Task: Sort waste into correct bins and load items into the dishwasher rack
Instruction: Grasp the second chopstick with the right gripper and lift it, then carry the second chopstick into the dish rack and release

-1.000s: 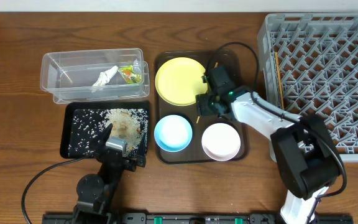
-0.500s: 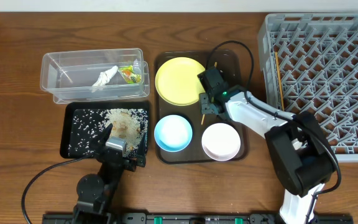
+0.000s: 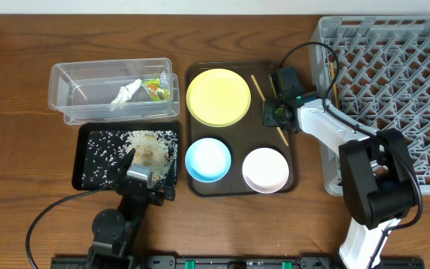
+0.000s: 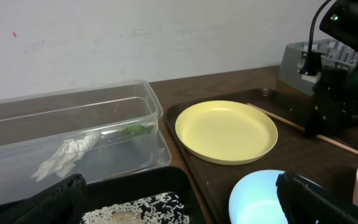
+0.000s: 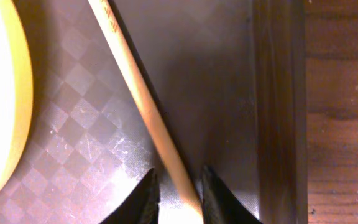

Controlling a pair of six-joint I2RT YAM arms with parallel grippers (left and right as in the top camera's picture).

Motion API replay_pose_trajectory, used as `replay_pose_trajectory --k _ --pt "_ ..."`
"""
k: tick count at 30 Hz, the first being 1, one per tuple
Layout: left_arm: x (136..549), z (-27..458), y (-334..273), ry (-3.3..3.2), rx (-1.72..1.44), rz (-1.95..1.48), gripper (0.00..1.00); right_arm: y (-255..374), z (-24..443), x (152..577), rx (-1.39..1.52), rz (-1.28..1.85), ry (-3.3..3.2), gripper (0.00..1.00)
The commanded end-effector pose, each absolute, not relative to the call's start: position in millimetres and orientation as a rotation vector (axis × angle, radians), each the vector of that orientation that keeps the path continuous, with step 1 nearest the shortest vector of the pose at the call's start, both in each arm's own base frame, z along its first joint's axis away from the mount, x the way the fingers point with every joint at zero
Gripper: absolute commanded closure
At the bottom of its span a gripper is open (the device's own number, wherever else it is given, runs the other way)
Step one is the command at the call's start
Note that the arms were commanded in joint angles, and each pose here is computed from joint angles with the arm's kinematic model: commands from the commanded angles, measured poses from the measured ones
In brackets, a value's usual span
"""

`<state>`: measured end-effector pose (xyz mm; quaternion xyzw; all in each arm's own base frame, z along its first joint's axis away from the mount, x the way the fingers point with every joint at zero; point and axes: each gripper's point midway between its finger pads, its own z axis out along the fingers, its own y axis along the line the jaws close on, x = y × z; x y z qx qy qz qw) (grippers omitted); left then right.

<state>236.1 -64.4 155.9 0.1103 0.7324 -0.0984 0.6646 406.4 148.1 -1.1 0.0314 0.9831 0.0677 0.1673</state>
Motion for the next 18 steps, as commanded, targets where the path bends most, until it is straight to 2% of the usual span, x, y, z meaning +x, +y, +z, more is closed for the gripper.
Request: replay_pose_trajectory --k 1,6,12,18 --pt "235 141 -66 1.690 0.265 -0.228 0.01 146 -52 361 0.036 0.174 2.988 0.84" --pt "235 141 -66 1.690 0.265 -0.228 0.01 157 -52 354 -0.150 0.164 2.988 0.99" --pt "235 141 -66 1.690 0.265 -0.228 0.01 161 -28 357 -0.138 0.196 2.949 0.99" --pt "235 141 -66 1.690 0.265 -0.228 0.01 153 47 370 -0.096 0.254 2.799 0.99"
